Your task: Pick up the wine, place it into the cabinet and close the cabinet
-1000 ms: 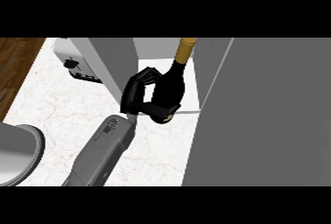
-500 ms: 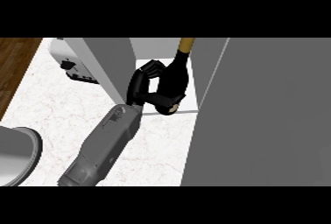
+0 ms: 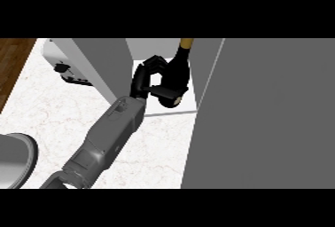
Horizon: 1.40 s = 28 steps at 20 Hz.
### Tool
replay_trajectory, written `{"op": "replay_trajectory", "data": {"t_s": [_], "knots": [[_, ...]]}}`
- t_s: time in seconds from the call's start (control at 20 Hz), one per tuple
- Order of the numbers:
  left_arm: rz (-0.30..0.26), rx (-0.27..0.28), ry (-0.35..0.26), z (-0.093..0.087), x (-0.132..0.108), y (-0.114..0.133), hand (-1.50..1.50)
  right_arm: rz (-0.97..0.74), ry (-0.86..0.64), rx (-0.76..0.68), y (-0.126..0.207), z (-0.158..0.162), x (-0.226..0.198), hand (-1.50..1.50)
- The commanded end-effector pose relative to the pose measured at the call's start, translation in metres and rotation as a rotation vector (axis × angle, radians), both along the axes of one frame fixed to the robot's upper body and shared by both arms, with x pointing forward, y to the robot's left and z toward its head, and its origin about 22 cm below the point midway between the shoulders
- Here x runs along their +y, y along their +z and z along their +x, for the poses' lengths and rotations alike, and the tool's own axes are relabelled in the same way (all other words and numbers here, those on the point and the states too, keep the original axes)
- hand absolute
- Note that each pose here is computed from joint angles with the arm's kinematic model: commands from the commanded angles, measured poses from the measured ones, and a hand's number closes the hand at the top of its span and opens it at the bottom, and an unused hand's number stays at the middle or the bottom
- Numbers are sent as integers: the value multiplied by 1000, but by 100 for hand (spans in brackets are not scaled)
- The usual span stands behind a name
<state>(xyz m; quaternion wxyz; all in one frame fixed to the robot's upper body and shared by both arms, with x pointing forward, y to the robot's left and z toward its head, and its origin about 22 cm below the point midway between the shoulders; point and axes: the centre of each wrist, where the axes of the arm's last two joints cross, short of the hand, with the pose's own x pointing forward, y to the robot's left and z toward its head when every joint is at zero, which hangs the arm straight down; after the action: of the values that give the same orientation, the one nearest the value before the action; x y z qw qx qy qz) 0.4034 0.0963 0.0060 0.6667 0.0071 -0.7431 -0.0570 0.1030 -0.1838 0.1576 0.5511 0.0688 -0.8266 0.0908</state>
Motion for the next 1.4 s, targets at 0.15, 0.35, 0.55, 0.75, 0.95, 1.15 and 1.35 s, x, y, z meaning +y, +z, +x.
{"op": "replay_trajectory", "data": {"t_s": [0.15, 0.35, 0.55, 0.75, 0.95, 1.15, 1.35], "knots": [[-23, 30, 56, 16, 11, 11, 150, 96, 66, 26, 25, -26, -6, -150], [-50, 53, 83, 12, 9, 1, 150, 76, 83, 29, 25, -28, -7, -150], [-16, 13, 107, 18, 24, 5, 150, 91, 82, 5, 17, -19, -3, -150], [19, -3, 146, 20, 10, 11, 150, 82, 96, 1, 23, -27, -8, -150], [95, -42, 163, 26, 28, 16, -150, 97, 107, 5, 16, -26, -5, -150], [142, -56, 207, 33, 41, 24, -150, 80, 106, 1, 16, -24, -7, -150], [189, -58, 241, 35, 39, 28, -150, 87, 101, -7, 12, -21, -5, -150]]}}
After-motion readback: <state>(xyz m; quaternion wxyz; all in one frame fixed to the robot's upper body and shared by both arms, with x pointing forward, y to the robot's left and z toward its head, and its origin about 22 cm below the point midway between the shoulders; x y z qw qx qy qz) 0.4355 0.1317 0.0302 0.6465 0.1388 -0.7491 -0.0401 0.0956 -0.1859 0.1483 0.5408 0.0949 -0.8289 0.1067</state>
